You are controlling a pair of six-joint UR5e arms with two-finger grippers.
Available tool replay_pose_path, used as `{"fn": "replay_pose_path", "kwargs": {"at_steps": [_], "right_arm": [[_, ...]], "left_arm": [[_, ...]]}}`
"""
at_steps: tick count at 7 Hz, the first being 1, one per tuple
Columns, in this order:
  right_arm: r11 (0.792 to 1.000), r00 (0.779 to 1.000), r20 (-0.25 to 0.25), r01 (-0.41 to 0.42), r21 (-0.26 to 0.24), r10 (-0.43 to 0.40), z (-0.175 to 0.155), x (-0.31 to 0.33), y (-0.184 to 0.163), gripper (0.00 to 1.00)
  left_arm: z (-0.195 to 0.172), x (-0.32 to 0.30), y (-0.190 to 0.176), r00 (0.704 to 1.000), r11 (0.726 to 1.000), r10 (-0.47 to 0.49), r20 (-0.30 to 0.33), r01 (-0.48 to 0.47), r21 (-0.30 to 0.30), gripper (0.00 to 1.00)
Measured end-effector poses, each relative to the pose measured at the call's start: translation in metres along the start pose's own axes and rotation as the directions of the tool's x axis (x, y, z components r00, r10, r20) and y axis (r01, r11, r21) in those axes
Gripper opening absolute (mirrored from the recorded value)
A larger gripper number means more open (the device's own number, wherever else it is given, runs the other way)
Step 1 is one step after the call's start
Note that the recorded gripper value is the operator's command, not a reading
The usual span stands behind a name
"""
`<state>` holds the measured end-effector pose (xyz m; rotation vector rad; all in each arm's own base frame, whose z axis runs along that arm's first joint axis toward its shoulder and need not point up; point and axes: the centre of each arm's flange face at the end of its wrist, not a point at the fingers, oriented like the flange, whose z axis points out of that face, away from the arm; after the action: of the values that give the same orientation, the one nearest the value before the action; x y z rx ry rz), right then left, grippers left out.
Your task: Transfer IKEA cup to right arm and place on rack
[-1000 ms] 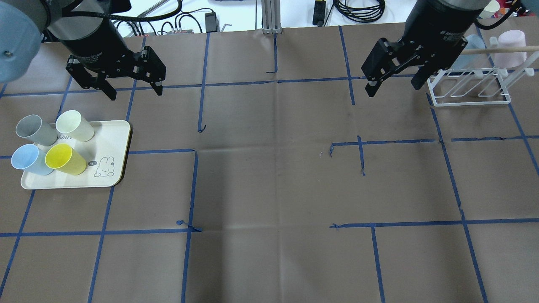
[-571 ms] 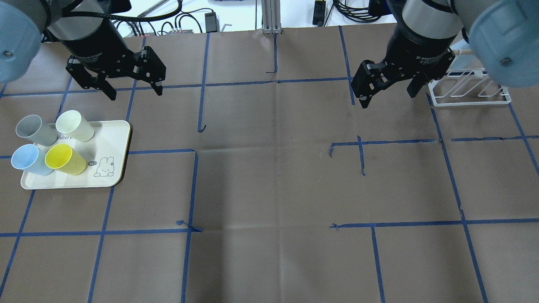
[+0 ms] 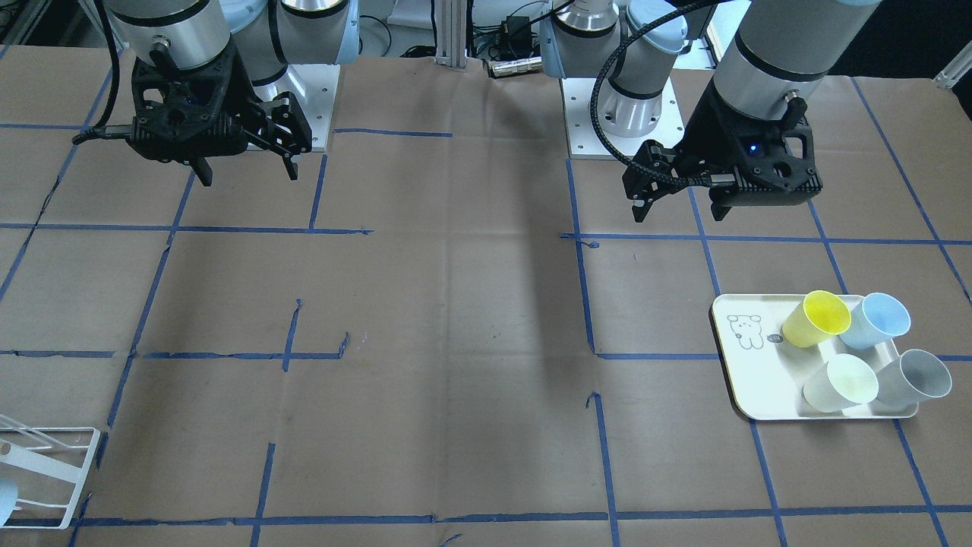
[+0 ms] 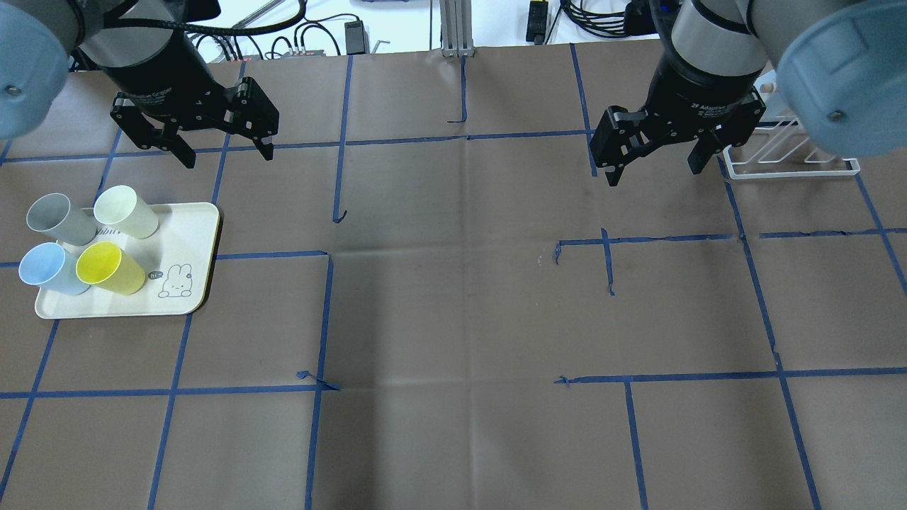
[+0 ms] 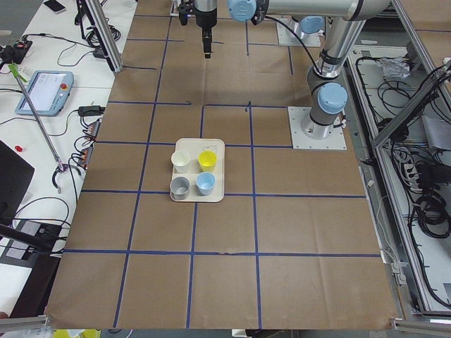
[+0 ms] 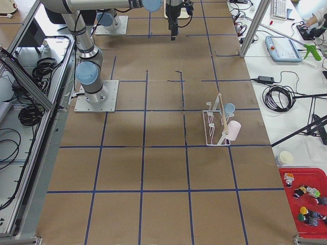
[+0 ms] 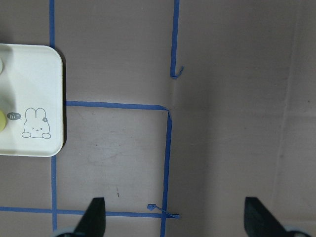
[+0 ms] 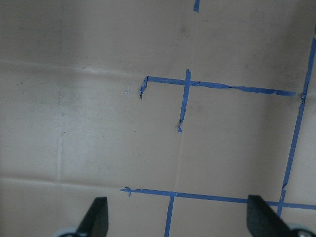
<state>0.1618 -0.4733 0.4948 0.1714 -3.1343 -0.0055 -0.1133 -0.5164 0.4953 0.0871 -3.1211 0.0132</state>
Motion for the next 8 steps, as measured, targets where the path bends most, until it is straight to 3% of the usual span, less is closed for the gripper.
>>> {"fn": "replay_pose_path", "kwargs": {"at_steps": [8], "right_arm": [[1.0,1.0,0.004,-0.021,0.012,0.021,-0.0006,-0.0004,-0.0011,1.0]], "left_arm": [[-0.0003,0.0009,-0.0004,1.0,1.0,-0.006,0.0,0.006,0.001,0.99]]}}
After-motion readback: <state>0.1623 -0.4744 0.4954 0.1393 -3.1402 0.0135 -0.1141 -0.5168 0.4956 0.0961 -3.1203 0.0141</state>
